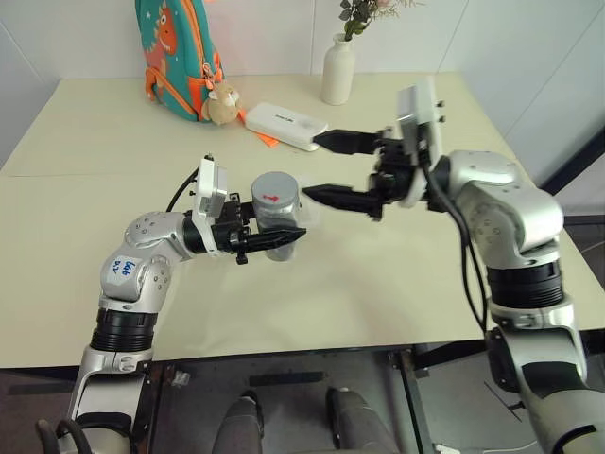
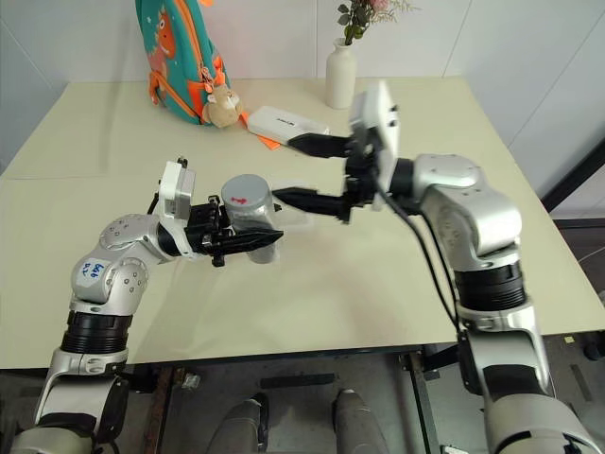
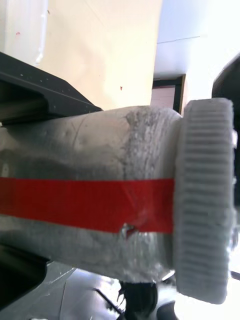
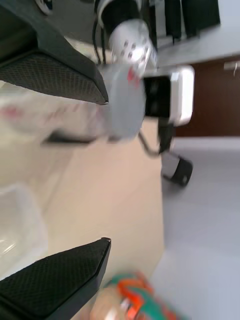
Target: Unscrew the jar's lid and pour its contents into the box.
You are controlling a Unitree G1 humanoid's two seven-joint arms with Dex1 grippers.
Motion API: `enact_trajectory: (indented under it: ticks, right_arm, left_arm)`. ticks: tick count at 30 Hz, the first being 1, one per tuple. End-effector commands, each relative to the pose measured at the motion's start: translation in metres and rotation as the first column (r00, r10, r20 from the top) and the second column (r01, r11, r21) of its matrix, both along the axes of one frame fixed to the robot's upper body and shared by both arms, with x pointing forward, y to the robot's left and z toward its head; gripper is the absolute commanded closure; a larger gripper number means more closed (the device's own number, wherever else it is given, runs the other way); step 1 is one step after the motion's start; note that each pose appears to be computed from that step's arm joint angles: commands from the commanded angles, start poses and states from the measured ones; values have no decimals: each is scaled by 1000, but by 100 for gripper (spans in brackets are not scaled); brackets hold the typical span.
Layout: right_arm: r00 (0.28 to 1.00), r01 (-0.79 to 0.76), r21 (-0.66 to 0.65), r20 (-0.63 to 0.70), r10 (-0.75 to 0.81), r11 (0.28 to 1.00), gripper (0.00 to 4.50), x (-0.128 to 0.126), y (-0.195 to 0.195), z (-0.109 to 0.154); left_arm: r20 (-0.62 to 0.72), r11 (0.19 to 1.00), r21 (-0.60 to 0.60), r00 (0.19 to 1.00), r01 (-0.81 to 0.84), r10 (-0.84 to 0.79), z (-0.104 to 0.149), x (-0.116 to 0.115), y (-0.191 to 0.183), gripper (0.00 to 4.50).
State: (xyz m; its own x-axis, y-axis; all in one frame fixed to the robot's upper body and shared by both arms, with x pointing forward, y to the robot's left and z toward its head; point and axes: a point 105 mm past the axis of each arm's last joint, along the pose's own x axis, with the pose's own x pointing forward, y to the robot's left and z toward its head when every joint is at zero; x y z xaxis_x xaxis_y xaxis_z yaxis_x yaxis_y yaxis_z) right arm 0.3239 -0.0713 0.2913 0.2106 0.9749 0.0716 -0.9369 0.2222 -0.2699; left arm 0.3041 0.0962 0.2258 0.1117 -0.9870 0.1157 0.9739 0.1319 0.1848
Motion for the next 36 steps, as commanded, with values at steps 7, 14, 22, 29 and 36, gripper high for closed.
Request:
enact_trajectory:
  ticks: [7,14,22,29,36]
  right_arm:
    - [988,-151,77,-16,153,985,2,-25,13,16]
    - [979,-200,78,-24,202,977,2,-37,53,13]
    - [991,-132,71,-13,133,989,2,-25,73,6]
    - [994,-107,79,-2,108,991,2,-19,77,9]
    - [997,-82,73,-2,82,994,2,-12,67,6]
  left_arm:
    - [55,1000,-15,998,3,-3,9,-3,3,246]
    - [55,1000,-12,998,3,-2,9,-2,0,246]
    - [48,1000,-14,999,14,-13,9,0,-5,246]
    - [45,1000,-17,999,22,-21,9,0,-7,246]
    - [45,999,-24,999,22,-21,10,-1,-7,246]
